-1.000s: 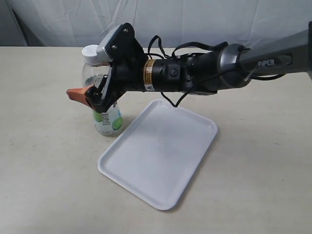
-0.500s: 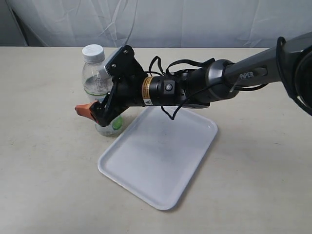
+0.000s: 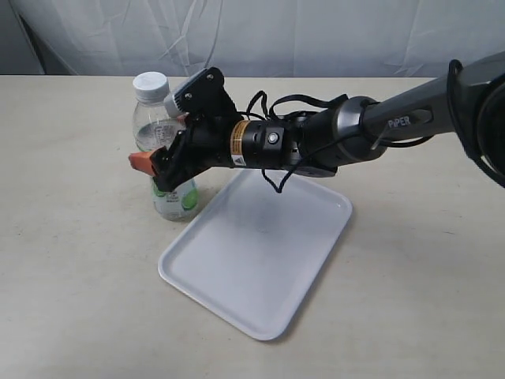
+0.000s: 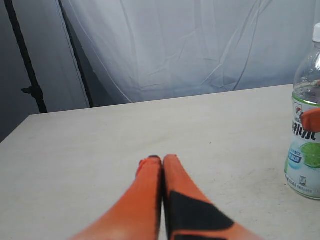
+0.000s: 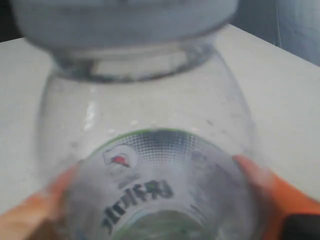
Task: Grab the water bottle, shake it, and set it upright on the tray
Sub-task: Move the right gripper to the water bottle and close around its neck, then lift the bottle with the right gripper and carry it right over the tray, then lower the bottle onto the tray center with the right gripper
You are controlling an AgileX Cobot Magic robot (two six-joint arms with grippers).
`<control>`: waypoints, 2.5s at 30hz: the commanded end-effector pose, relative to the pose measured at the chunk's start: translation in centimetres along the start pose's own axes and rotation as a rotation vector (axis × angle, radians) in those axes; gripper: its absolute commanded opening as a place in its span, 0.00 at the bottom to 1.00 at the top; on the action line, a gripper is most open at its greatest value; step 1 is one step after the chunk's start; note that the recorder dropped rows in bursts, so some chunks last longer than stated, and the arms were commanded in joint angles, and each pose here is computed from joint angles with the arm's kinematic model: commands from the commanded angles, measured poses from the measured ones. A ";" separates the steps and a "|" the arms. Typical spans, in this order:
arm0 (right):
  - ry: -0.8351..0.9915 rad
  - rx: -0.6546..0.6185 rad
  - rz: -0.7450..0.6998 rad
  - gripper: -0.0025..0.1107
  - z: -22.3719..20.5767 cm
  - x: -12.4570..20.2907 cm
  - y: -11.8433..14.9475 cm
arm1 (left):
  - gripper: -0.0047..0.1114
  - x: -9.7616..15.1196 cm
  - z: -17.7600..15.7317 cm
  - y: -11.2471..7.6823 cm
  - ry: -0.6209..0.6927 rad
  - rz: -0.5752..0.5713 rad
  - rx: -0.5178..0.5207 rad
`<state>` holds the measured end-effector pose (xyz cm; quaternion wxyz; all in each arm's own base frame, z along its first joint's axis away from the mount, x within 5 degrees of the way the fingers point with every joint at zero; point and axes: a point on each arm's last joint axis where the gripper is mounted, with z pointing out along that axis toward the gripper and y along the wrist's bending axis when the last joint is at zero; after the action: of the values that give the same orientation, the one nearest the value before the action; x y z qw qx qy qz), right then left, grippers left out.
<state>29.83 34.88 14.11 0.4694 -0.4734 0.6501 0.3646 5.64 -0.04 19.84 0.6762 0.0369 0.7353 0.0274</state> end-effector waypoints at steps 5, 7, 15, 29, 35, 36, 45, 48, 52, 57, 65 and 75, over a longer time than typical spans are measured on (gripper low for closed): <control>-0.016 0.018 0.117 0.03 -0.2 -0.7 -0.1 | 0.06 0.0 0.0 0.0 -0.012 -0.003 0.006; -0.041 0.025 0.135 0.01 -0.8 -2.1 -0.1 | 0.06 0.0 0.0 0.0 -0.012 -0.003 0.006; -0.073 0.279 0.035 0.01 -7.7 -12.3 -0.2 | 0.06 0.0 0.0 0.0 -0.014 -0.003 0.006; 0.191 0.405 0.173 0.01 -14.9 -6.0 3.1 | 0.06 0.0 0.0 0.0 -0.014 -0.003 0.006; -0.013 0.282 0.120 0.01 -16.6 -9.1 5.1 | 0.06 0.0 0.0 0.0 -0.014 -0.003 0.006; -0.067 0.280 0.099 0.01 -17.2 -10.7 5.2 | 0.06 0.0 0.0 0.0 -0.014 -0.003 0.006; -0.032 0.405 0.129 0.01 -17.9 -12.6 4.3 | 0.06 0.0 0.0 0.0 -0.014 -0.003 0.006; 0.123 0.380 0.175 0.01 -15.9 -7.5 4.2 | 0.06 0.0 0.0 0.0 -0.014 -0.003 0.006; 0.110 0.286 0.222 0.01 -14.9 -5.6 4.9 | 0.06 0.0 0.0 0.0 -0.014 -0.003 0.006; -0.103 0.075 0.211 0.01 -14.5 -7.8 6.8 | 0.06 0.0 0.0 0.0 -0.014 -0.003 0.006; 0.436 0.619 0.268 0.01 -16.5 -3.8 2.9 | 0.06 0.0 0.0 0.0 -0.014 -0.003 0.006; 0.169 0.267 0.260 0.01 -12.8 -6.5 8.7 | 0.06 0.0 0.0 0.0 -0.014 -0.003 0.006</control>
<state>17.70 28.53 24.97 0.4271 -0.3558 0.7512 0.3558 5.64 -0.04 19.84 0.6762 0.0369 0.7353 0.0274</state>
